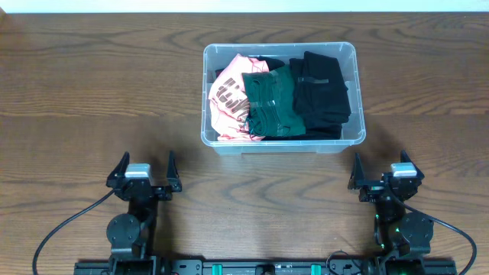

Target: Pack container

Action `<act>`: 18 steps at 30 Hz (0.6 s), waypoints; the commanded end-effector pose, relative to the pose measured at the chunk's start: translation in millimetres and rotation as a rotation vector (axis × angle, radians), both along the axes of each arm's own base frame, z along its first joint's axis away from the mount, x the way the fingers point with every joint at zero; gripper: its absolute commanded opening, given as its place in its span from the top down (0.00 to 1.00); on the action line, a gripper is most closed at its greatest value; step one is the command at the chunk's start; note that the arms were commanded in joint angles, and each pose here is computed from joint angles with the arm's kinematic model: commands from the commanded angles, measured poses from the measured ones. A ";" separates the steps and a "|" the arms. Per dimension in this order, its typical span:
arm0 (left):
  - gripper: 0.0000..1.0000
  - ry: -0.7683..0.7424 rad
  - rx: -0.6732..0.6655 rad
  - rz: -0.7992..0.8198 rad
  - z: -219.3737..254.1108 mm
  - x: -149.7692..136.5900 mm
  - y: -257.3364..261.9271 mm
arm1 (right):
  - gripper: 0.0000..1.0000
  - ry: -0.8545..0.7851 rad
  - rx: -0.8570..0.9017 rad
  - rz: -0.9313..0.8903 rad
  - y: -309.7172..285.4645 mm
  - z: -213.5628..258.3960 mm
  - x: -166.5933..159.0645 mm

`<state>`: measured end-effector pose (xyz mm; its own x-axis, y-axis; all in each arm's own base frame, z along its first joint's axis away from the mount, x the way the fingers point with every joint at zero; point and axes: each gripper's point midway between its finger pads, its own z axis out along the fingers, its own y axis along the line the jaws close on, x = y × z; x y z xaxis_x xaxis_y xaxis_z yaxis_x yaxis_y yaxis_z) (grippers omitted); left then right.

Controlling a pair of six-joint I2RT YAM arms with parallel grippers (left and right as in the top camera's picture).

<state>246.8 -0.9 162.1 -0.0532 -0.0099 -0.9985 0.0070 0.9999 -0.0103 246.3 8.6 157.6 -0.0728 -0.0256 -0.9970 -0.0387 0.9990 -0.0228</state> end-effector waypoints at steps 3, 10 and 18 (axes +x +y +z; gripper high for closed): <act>0.02 0.000 0.017 0.004 -0.6 -0.4 1.2 | 0.01 -0.001 -0.015 0.013 2.5 -0.7 -0.3; 0.02 0.099 0.016 0.003 -24.9 -2.5 1.2 | 0.01 -0.001 -0.015 0.013 2.5 -0.7 -0.3; 0.02 0.105 0.016 0.003 -26.1 -2.5 1.2 | 0.01 -0.001 -0.015 0.013 2.5 -0.7 -0.3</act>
